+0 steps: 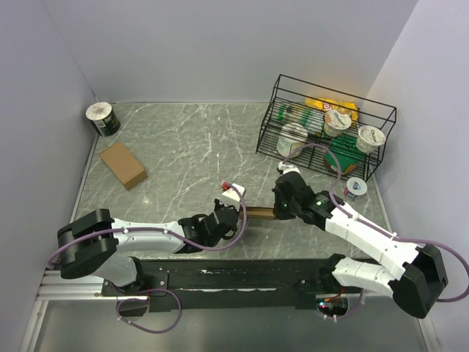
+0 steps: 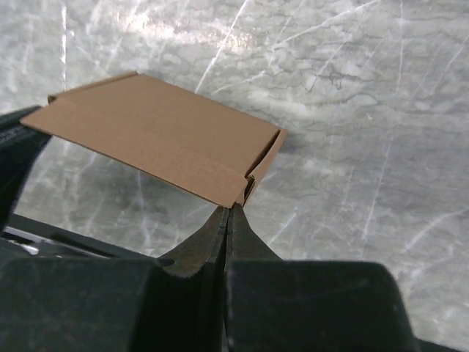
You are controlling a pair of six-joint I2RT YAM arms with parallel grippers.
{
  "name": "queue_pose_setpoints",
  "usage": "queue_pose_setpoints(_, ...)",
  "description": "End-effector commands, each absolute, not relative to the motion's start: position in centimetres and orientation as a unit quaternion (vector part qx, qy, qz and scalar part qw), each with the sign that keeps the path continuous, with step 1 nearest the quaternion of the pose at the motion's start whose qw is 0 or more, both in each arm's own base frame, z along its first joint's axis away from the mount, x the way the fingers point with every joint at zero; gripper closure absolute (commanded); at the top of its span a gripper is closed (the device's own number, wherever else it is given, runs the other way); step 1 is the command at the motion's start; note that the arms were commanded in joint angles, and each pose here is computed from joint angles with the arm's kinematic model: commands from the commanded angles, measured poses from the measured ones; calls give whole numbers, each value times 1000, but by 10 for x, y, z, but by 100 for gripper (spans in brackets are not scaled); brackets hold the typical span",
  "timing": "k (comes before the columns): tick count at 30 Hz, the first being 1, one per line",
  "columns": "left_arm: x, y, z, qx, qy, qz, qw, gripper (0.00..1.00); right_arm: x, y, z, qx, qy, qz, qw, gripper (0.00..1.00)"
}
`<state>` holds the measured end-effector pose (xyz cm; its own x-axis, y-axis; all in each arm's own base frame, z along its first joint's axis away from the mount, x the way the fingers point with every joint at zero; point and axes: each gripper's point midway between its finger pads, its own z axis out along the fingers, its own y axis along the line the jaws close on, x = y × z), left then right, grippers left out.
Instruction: Fold the paper box
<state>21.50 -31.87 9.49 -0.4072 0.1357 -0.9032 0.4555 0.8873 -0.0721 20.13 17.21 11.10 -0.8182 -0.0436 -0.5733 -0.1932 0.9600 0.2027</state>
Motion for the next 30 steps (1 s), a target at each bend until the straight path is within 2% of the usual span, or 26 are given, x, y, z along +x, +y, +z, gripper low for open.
queue_pose_setpoints(1,167,-294,14,293,870,-102,383,99,207,199,130,-37,918,245,309,100)
queue_pose_setpoints(11,165,-296,8,302,870,-94,377,99,214,190,137,-10,907,274,320,100)
queue_pose_setpoints(30,167,-294,19,287,872,-98,385,99,198,150,89,-14,948,161,275,100)
